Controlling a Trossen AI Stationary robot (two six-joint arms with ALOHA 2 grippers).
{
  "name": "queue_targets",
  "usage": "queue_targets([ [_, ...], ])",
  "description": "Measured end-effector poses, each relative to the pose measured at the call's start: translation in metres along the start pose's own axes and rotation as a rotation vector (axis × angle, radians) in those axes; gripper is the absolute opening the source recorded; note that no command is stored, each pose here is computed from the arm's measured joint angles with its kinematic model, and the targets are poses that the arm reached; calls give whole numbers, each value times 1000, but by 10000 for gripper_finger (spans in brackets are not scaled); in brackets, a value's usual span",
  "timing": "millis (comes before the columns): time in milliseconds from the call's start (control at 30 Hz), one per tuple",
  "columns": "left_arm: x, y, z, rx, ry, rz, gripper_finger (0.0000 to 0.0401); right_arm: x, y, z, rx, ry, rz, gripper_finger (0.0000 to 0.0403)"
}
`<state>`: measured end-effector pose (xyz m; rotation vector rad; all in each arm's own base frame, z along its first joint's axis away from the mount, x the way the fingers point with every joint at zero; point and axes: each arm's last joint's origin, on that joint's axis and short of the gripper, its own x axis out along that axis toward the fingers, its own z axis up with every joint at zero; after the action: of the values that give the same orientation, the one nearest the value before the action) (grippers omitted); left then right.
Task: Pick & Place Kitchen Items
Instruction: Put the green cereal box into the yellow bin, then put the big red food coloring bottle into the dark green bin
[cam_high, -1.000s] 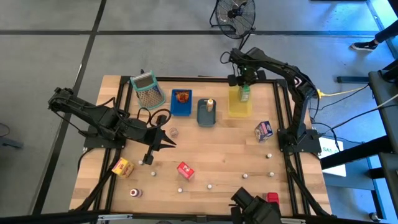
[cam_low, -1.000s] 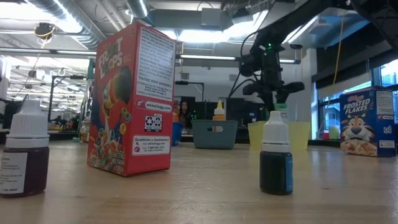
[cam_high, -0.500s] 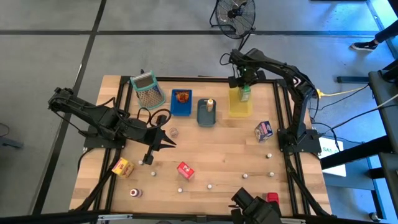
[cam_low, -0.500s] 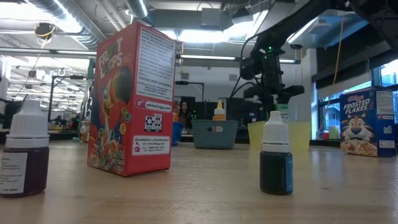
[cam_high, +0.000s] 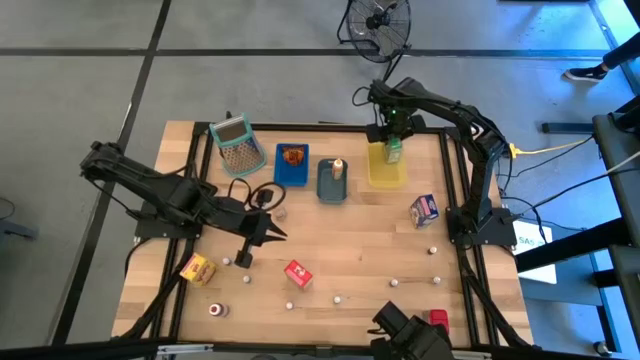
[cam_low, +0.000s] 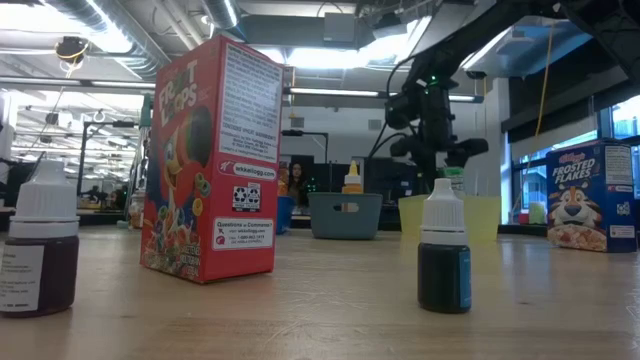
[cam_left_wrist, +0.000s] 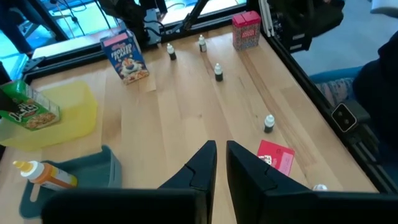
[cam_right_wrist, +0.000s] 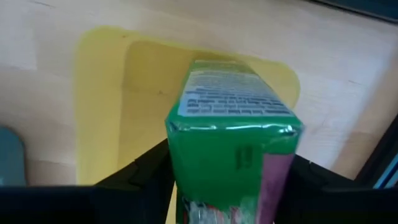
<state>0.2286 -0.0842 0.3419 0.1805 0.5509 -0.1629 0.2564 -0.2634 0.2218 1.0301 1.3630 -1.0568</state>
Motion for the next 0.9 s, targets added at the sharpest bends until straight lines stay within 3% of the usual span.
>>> queue_targets([
  [433,1,0,0,2,4,-7,31,-6,-4,-6,-9,25,-15,211],
  [900,1,0,0,2,4,-7,31,-60,-11,-24,-40,-131,72,211],
])
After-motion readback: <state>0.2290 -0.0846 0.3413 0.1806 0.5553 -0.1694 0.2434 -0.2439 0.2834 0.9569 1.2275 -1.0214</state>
